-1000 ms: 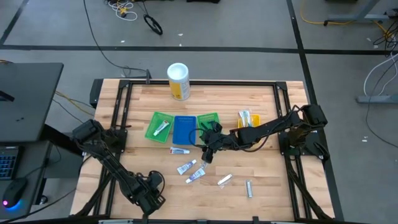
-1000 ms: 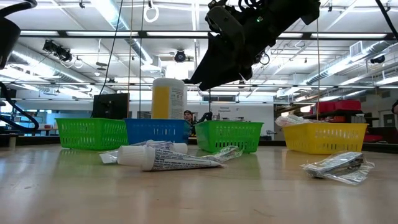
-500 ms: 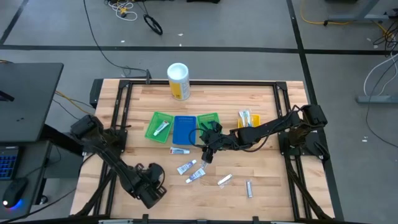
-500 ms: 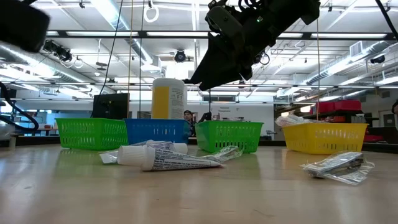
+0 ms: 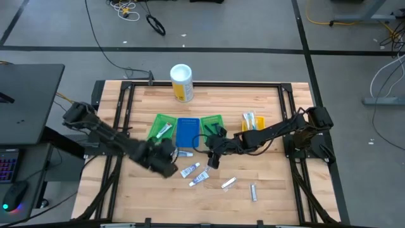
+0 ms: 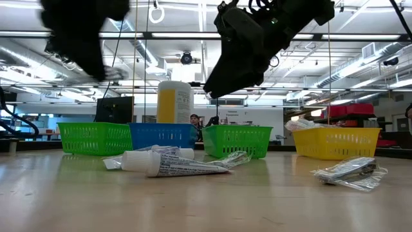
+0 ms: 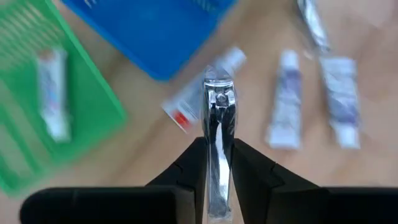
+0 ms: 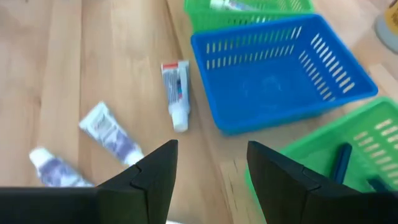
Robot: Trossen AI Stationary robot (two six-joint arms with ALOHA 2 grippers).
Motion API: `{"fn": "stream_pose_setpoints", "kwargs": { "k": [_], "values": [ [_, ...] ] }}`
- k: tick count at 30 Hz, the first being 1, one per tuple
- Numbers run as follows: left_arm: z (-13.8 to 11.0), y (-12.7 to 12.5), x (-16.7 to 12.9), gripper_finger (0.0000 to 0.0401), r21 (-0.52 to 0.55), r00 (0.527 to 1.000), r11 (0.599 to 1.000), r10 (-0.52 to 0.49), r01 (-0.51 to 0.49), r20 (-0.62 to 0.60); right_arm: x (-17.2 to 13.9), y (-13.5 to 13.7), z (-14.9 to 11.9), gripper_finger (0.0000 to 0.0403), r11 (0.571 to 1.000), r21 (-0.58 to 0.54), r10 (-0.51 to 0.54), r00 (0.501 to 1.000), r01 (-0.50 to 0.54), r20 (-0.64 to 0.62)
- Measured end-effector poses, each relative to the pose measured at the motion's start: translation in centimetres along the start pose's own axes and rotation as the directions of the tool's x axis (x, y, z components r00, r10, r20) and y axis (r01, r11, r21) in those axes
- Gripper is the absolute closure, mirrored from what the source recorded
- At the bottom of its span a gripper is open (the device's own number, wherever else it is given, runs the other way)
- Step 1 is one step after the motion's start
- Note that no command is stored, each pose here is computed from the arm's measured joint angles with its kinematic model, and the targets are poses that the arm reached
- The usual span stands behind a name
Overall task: Pick & Place Travel size toiletries
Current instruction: Put the silver nail cutter into the blue bin
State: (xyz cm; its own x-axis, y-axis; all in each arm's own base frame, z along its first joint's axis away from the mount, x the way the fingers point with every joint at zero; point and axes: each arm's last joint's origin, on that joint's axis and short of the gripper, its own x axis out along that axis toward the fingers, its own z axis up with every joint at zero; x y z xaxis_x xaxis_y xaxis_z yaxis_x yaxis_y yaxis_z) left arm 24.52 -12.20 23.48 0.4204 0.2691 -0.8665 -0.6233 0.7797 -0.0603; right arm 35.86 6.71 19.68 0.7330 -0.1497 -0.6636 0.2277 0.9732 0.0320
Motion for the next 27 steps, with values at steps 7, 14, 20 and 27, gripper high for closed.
{"fn": "stream_pose_setpoints", "kwargs": {
  "k": [7,14,20,27],
  "values": [
    [5.6,2.3,2.6,0.0331,0.102,0.998,0.995,-0.003,-0.002,0.057,-0.4,0.8,-1.4,0.0199,1.0,-0.022,-0.01,0.995,0.008,-0.1],
    [9.7,5.2,4.7,0.0331,0.089,0.994,0.995,0.027,-0.037,0.108,-1.3,2.4,-2.9,0.0199,1.0,-0.011,-0.005,0.984,0.004,-0.178],
    [11.7,6.2,7.5,0.0331,0.089,0.995,0.996,0.01,-0.018,0.099,-1.7,3.5,-3.2,0.0199,0.998,-0.066,-0.016,0.988,0.006,-0.157],
    [11.7,7.3,10.8,0.033,0.062,0.998,0.996,0.06,-0.059,-0.001,-1.8,3.5,-3.5,0.0199,0.995,-0.092,-0.046,0.985,0.031,-0.164]
  ]
}}
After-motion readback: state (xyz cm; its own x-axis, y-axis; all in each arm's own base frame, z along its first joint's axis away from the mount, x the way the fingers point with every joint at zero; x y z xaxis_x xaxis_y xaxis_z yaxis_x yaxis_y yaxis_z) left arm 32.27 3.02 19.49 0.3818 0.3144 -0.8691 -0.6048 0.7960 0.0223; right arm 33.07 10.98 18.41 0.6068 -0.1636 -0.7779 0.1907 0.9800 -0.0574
